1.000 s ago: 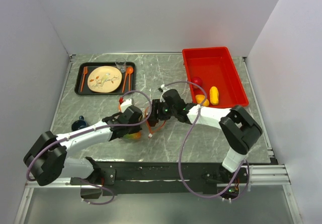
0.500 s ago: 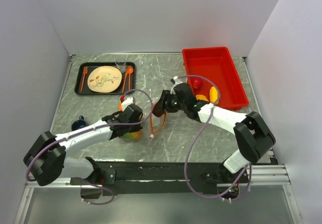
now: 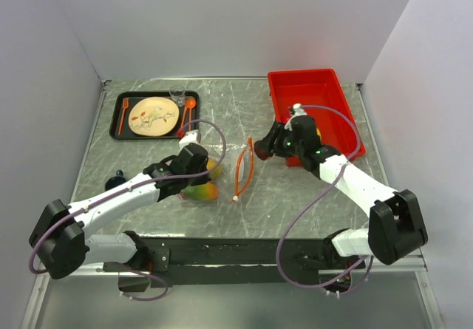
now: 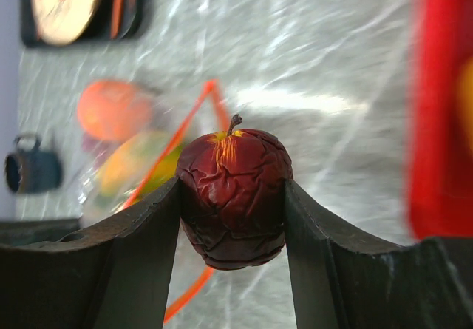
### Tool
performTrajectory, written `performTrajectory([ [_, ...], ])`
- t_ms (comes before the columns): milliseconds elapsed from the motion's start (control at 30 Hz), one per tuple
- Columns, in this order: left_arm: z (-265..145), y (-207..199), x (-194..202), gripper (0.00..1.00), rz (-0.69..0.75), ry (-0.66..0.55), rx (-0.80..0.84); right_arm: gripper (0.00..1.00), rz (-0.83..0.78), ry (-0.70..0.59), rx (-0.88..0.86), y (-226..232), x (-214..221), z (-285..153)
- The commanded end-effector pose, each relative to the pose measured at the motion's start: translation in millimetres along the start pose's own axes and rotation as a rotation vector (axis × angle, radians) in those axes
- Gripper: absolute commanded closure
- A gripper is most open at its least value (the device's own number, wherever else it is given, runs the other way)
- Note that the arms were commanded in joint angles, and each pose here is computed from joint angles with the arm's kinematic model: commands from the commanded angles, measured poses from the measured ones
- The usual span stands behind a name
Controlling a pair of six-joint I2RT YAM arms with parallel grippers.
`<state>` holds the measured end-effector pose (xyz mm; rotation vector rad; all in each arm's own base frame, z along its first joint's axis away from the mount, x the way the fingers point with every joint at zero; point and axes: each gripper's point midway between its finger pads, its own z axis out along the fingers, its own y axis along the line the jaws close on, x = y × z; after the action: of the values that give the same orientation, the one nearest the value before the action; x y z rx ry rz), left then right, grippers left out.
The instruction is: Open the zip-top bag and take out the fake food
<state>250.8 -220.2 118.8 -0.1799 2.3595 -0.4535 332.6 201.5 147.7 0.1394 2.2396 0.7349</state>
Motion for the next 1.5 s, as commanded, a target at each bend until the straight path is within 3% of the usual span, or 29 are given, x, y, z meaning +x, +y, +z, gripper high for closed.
performTrajectory([
  [0,-7.1,-8.5,-15.5,0.99,0.016,-0.029,0.026,0.65,-0.029,-0.029,0.062,-18.0,-19.6,-9.2],
  [133,-8.0,-12.1,-22.1,0.99,0.009,-0.041,0.037,0.64,-0.018,-0.063,0.134,-37.3,-38.1,-9.5],
  [400,-12.9,-12.2,-30.3,0.97,0.019,-0.057,0.043,0.63,0.128,-0.210,0.318,-105.1,-118.4,-4.0],
  [600,-15.6,-4.8,-32.2,0.91,-0.013,-0.066,0.052,0.51,0.238,-0.271,0.421,-150.0,-149.6,15.0],
  [667,-18.4,-2.1,-33.9,0.87,-0.018,-0.074,0.051,0.42,0.264,-0.284,0.435,-163.0,-158.4,16.5],
  [700,-17.9,2.4,-34.5,0.85,-0.021,-0.078,0.039,0.33,0.265,-0.283,0.447,-168.4,-162.2,21.5],
  [733,-18.4,4.9,-35.3,0.79,-0.022,-0.081,0.032,0.30,0.268,-0.283,0.458,-172.8,-165.1,23.1],
  [800,-18.3,12.2,-36.8,0.78,-0.027,-0.082,0.015,0.22,0.267,-0.256,0.473,-177.2,-165.8,30.8],
  [867,-18.3,14.4,-38.0,0.73,-0.037,-0.079,0.017,0.19,0.267,-0.247,0.480,-178.4,-166.8,33.0],
  [900,-17.2,17.1,-38.1,0.61,-0.047,-0.075,0.016,0.16,0.265,-0.248,0.471,-175.8,-168.3,32.1],
  [967,-15.3,19.7,-37.6,0.58,-0.060,-0.073,0.014,0.15,0.267,-0.245,0.445,-168.0,-168.3,28.9],
  [1133,-10.6,36.2,-40.0,0.59,-0.104,-0.081,-0.031,0.27,0.210,-0.269,0.341,-113.2,-136.5,1.1],
  [1167,-9.9,42.3,-41.0,0.59,-0.124,-0.085,-0.041,0.30,0.196,-0.244,0.291,-95.6,-111.5,-5.7],
  [1300,-7.2,47.1,-43.8,0.66,-0.158,-0.093,-0.035,0.57,0.185,-0.190,0.103,-44.0,-53.9,-9.0],
  [1467,2.1,44.8,-40.4,0.72,-0.169,-0.076,-0.021,0.63,0.181,-0.101,-0.059,1.9,-0.2,0.7],
])
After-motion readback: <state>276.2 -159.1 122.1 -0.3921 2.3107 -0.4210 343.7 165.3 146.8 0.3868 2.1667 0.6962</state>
